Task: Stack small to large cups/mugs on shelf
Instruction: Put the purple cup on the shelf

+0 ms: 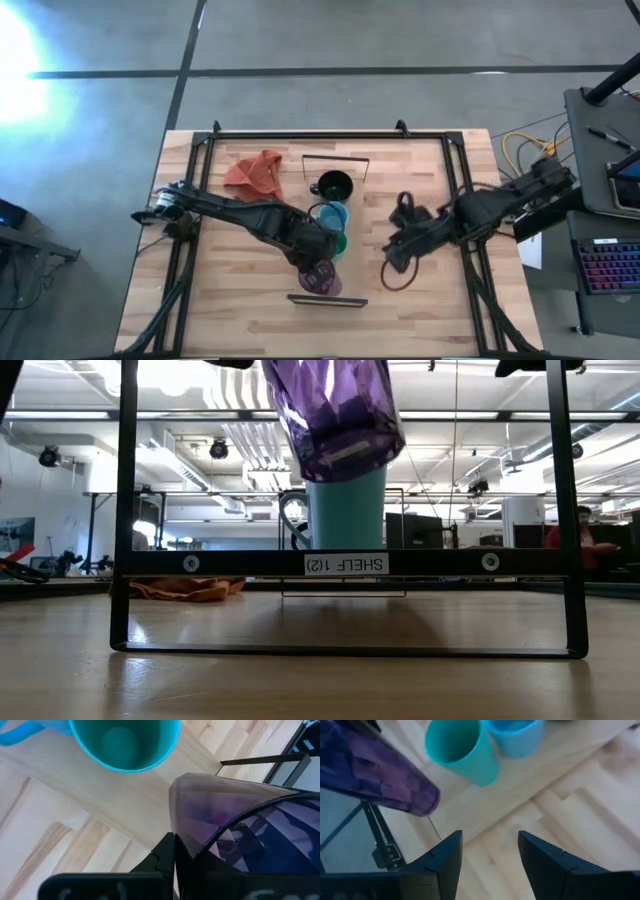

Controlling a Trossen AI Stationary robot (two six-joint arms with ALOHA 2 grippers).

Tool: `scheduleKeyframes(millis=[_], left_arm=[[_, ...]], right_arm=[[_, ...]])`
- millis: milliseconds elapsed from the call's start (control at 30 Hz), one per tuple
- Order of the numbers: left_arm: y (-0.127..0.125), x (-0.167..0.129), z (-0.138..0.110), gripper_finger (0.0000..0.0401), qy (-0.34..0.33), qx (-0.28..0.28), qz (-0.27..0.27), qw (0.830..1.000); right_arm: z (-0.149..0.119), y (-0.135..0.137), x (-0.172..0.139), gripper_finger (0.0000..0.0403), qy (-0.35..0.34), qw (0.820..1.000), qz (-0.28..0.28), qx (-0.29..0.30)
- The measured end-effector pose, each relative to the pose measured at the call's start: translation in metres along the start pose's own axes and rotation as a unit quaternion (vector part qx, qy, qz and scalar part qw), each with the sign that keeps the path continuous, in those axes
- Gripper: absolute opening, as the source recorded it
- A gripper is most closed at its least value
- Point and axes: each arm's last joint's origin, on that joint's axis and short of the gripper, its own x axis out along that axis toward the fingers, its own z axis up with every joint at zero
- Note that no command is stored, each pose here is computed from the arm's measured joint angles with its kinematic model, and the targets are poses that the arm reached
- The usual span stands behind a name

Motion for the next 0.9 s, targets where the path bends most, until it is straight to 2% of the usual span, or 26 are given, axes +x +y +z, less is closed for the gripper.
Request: scheduleKeyframes(millis=[133, 233, 400, 533, 633, 833, 900], left_arm=[[-0.003, 0.012, -0.001, 0.0000, 0.004, 0.007, 0.015, 1.000], [-0.005, 0.019, -0.001, 0.0000, 0.007, 0.010, 0.023, 1.000], [-0.007, 0.026, -0.002, 0.0000, 0.010, 0.014, 0.029, 0.999], [-0.006, 0.027, -0.003, 0.0000, 0.001, 0.019, 0.036, 0.999], [-0.006, 0.028, -0.003, 0.0000, -0.003, 0.019, 0.042, 0.999], [-0.006, 0.028, -0.002, 0.0000, -0.010, 0.023, 0.039, 0.999], [-0.007, 0.028, -0.001, 0.0000, -0.012, 0.024, 0.037, 0.999]], right_arm=[[-0.008, 0.016, 0.019, 0.0179, 0.017, 1.000, 0.001, -0.004], [-0.015, 0.030, 0.033, 0.0159, 0.029, 0.999, 0.019, -0.009], [-0.025, 0.051, 0.052, 0.0084, 0.037, 0.998, 0.055, -0.012], [-0.029, 0.056, 0.064, 0.0018, 0.038, 0.998, 0.053, -0.010], [-0.028, 0.059, 0.071, 0.0012, 0.028, 0.998, 0.058, -0.001], [-0.020, 0.074, 0.086, 0.0009, -0.004, 0.994, 0.112, 0.019], [-0.020, 0.074, 0.091, 0.0009, -0.003, 0.994, 0.107, 0.019]])
